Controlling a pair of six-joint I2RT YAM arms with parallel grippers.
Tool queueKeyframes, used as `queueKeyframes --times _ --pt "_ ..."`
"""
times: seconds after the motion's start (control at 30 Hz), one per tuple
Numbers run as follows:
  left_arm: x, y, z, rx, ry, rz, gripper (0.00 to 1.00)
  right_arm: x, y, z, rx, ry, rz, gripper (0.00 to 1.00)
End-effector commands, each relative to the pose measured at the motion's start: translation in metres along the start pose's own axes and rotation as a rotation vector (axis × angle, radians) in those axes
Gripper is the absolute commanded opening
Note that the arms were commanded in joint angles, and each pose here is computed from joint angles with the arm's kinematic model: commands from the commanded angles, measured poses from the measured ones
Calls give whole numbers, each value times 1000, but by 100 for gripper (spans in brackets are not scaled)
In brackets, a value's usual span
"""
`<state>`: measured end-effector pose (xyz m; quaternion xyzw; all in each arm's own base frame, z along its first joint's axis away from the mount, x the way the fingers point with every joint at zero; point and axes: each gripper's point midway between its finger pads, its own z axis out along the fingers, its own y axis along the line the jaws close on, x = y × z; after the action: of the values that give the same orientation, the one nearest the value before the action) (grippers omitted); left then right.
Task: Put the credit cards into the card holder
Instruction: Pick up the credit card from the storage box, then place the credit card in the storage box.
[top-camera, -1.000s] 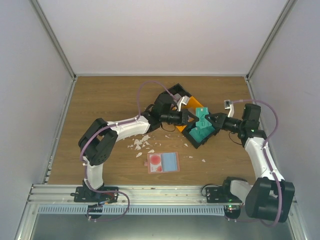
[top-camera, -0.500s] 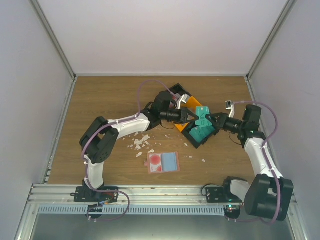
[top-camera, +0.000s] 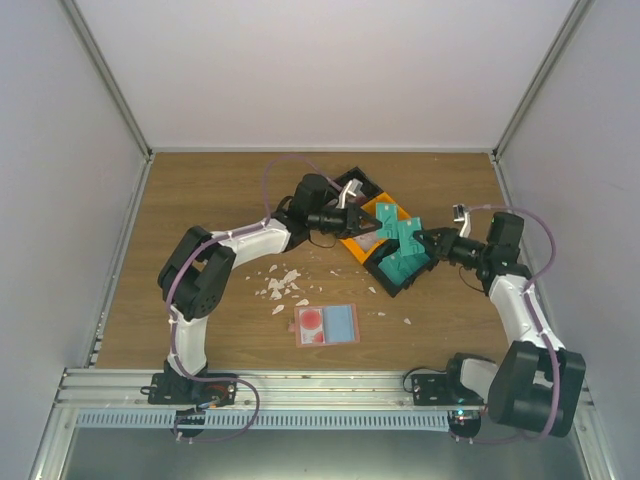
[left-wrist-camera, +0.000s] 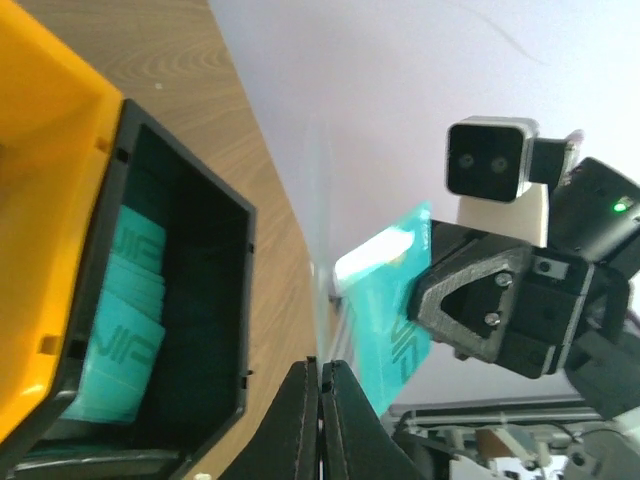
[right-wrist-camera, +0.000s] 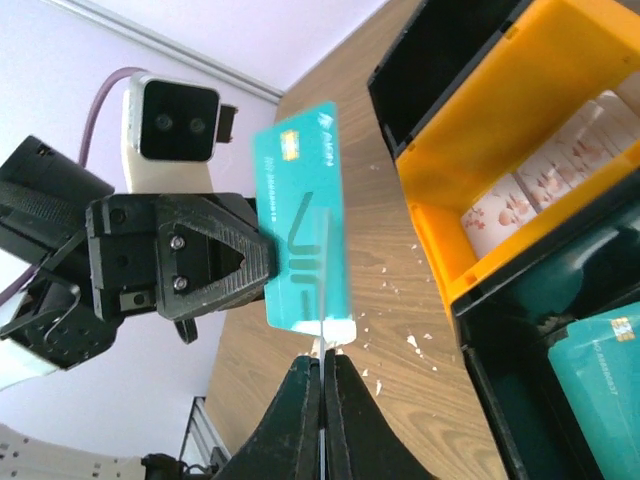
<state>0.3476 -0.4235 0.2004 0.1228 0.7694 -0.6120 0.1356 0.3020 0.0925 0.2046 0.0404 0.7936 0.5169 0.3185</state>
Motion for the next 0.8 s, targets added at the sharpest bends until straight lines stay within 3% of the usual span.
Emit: queueKeyframes --times 0.0,0.23,0.53,0.77 --pt "-2 11 -3 -93 -32 57 0 -7 -14 -2 98 -7 -8 0" --pt "4 20 -39 -293 -116 115 0 2 -50 -4 390 11 -27 0" --pt "39 27 -95 -456 -168 128 0 28 -79 21 676 167 -123 1" --pt "77 43 -127 -547 -156 110 0 49 -84 47 750 277 -175 2"
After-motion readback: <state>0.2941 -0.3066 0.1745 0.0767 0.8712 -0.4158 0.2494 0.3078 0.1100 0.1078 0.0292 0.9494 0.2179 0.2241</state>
